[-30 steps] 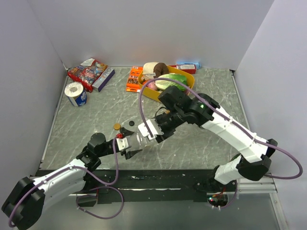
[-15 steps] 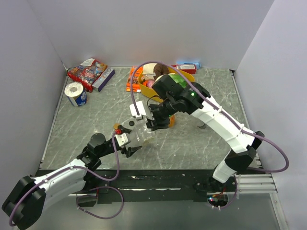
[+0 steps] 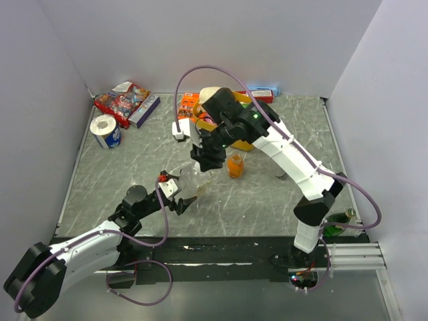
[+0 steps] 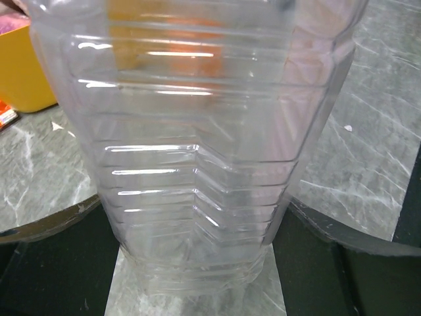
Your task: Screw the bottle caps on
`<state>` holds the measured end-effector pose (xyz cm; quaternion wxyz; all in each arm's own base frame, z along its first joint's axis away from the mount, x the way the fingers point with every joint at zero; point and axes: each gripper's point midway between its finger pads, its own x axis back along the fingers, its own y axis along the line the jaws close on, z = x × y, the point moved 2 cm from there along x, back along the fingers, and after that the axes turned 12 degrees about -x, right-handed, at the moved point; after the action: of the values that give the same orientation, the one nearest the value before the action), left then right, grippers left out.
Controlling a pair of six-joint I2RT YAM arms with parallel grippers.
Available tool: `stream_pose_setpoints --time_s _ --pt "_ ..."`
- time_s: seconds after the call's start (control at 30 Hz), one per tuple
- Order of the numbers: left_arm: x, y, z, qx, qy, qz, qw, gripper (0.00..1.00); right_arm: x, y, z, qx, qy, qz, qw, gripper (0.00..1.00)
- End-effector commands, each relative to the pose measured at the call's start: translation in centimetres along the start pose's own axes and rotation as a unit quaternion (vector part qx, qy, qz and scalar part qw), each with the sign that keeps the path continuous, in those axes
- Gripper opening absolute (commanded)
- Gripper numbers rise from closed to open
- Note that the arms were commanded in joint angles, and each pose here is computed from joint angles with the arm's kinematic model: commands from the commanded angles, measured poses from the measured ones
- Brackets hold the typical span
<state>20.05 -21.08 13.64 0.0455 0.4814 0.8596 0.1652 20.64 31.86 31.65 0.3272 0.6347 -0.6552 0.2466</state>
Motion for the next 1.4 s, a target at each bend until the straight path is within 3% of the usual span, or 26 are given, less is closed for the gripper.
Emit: stream_pose_setpoints --time_s 0.0,0.13,0.47,0.7,1.03,1.3,1.33,1.37 --pt "-1.1 3.2 -7.1 -0.03 -0.103 -0.049 0.993 0.01 -0.5 1.2 2.3 -0.079 0.07 -0.034 0.994 0.24" --pt "-1.1 3.6 -6.9 -0.028 -0.094 -0.061 0.993 0.01 -0.8 0.8 2.5 -0.115 0.089 -0.008 0.989 0.23" --pt "-1.2 3.8 -6.1 -0.03 -0.084 -0.071 0.994 0.01 -1.5 0.7 5.1 -0.081 0.167 0.037 0.982 0.23" --pt "-1.3 2.9 -5.2 -0.024 -0.08 -0.052 0.995 0.01 -1.0 0.6 4.7 -0.061 0.163 0.053 0.983 0.25" --pt "-1.6 2.2 -3.2 -0.006 -0.055 -0.034 0.998 0.01 1.1 0.5 3.0 -0.039 0.11 0.086 0.989 0.58" --pt "-1.8 2.0 -2.5 0.005 -0.044 -0.025 0.999 0.01 2.0 0.8 2.5 -0.053 0.092 0.09 0.99 0.69" --pt "-1.8 2.0 -2.5 0.006 -0.044 -0.024 0.999 0.01 2.0 0.9 2.5 -0.053 0.091 0.09 0.99 0.78" --pt "-1.9 1.9 -2.4 0.007 -0.042 -0.021 0.999 0.01 2.2 0.9 2.5 -0.054 0.09 0.091 0.99 0.8"
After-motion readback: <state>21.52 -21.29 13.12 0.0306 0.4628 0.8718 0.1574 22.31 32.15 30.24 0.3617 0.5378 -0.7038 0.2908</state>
